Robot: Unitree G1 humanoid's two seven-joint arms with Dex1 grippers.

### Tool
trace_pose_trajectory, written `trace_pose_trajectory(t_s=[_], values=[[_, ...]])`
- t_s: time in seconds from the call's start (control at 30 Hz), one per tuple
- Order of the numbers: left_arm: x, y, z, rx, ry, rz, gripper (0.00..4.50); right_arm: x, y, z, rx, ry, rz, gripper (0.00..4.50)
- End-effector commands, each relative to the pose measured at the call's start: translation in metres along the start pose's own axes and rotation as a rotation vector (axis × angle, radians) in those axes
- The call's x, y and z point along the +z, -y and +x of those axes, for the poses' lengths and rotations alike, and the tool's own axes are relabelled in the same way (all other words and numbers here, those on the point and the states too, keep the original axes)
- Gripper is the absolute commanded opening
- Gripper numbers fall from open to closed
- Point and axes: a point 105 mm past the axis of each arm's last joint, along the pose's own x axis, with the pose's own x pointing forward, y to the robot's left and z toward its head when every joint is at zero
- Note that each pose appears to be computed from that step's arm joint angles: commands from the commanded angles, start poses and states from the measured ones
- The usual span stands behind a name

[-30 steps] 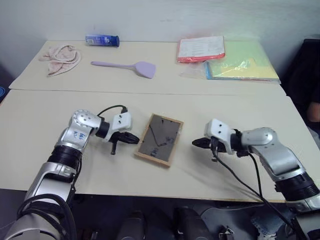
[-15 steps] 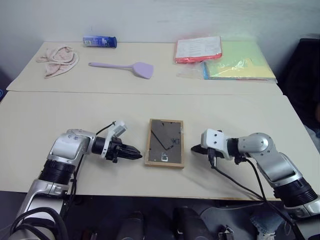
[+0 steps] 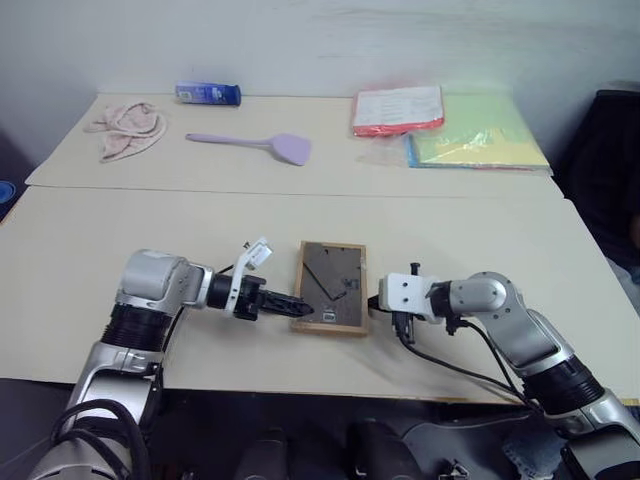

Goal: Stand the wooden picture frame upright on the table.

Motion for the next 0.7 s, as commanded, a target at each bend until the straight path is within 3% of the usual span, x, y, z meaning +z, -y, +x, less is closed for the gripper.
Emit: trace_pose_trajectory(t_s=[0.03, 0.17, 0.37, 0.5, 0.57, 0.7], values=[[-0.009, 0.002, 0.027, -0.049, -0.038, -0.076, 4.48, -0.001, -0.008, 0.007, 0.024, 0.002, 0.011, 0.00], [0.002, 0.007, 0.030, -0.073, 0.027, -0.067, 3.95, -0.008, -0.012, 0.000, 0.020, -0.018, 0.020, 0.00], [0.008, 0.005, 0.017, -0.081, 0.078, -0.075, 2.13, -0.013, -0.015, -0.013, -0.001, -0.033, 0.032, 0.00], [0.017, 0.021, 0.003, -0.149, 0.114, -0.016, 1.18, -0.009, -0.005, -0.039, -0.075, -0.015, 0.083, 0.00], [0.021, 0.028, -0.002, -0.177, 0.134, 0.015, 1.10, -0.002, -0.001, -0.052, -0.094, 0.016, 0.141, 0.00], [0.029, 0.045, -0.013, -0.218, 0.147, 0.164, 1.09, 0.057, 0.018, -0.097, -0.023, 0.299, 0.437, 0.78]])
